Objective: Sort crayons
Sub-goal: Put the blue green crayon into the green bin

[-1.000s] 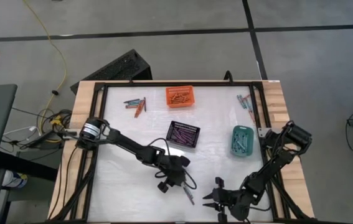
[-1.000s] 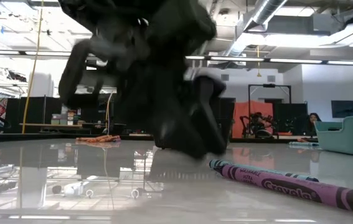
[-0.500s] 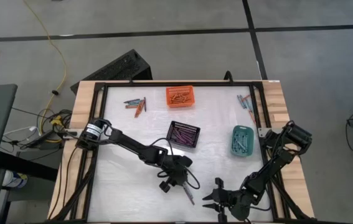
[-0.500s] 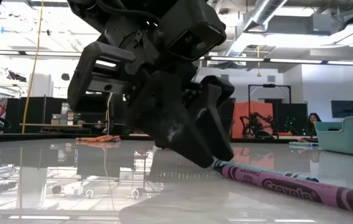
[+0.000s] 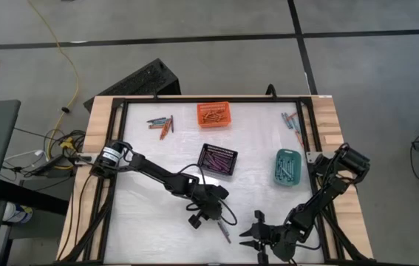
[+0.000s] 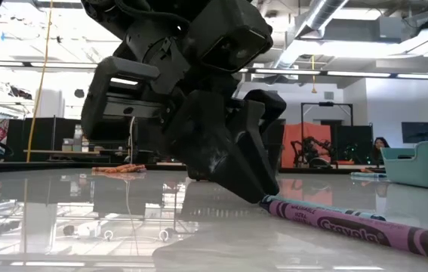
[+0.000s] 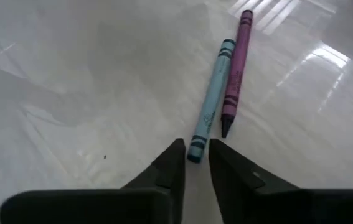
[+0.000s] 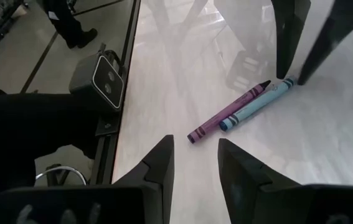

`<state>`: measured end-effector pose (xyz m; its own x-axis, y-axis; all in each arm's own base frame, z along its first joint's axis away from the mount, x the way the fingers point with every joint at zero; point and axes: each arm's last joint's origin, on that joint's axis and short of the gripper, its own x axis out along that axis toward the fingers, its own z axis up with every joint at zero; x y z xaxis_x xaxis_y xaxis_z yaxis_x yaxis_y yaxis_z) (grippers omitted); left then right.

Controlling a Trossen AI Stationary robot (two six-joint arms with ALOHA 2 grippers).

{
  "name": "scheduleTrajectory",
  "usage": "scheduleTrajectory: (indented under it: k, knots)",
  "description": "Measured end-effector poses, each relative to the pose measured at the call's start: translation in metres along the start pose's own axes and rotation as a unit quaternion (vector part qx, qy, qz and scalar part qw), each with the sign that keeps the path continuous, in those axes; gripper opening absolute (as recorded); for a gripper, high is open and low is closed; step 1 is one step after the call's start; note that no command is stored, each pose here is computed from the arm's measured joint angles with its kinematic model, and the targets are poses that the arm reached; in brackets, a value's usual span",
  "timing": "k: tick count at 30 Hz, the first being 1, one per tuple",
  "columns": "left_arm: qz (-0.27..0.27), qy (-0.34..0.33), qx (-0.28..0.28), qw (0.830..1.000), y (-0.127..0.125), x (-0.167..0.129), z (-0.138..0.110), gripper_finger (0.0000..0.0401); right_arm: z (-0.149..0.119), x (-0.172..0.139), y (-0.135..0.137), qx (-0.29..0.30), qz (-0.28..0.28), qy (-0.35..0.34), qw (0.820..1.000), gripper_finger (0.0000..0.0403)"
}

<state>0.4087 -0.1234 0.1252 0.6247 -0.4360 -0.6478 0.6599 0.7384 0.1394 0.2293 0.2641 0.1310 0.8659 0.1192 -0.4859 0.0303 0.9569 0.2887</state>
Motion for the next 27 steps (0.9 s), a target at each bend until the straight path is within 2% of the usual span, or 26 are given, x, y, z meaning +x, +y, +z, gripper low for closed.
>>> scheduleTrajectory:
  k: [4,17,27]
  knots:
    - [-0.002,0.000,0.013,1.000,-0.003,0.001,0.001,0.0039,0.001,0.001,0.000,0.003,0.000,-0.002,1.000,0.0119]
    - [0.031,0.014,0.013,0.999,-0.001,0.001,0.000,0.0037,0.005,0.004,-0.003,0.009,-0.005,-0.007,1.000,0.0119]
    - [0.050,0.021,-0.009,0.998,0.002,0.000,-0.001,0.0037,0.017,0.020,-0.028,0.007,-0.061,-0.001,0.998,0.0119]
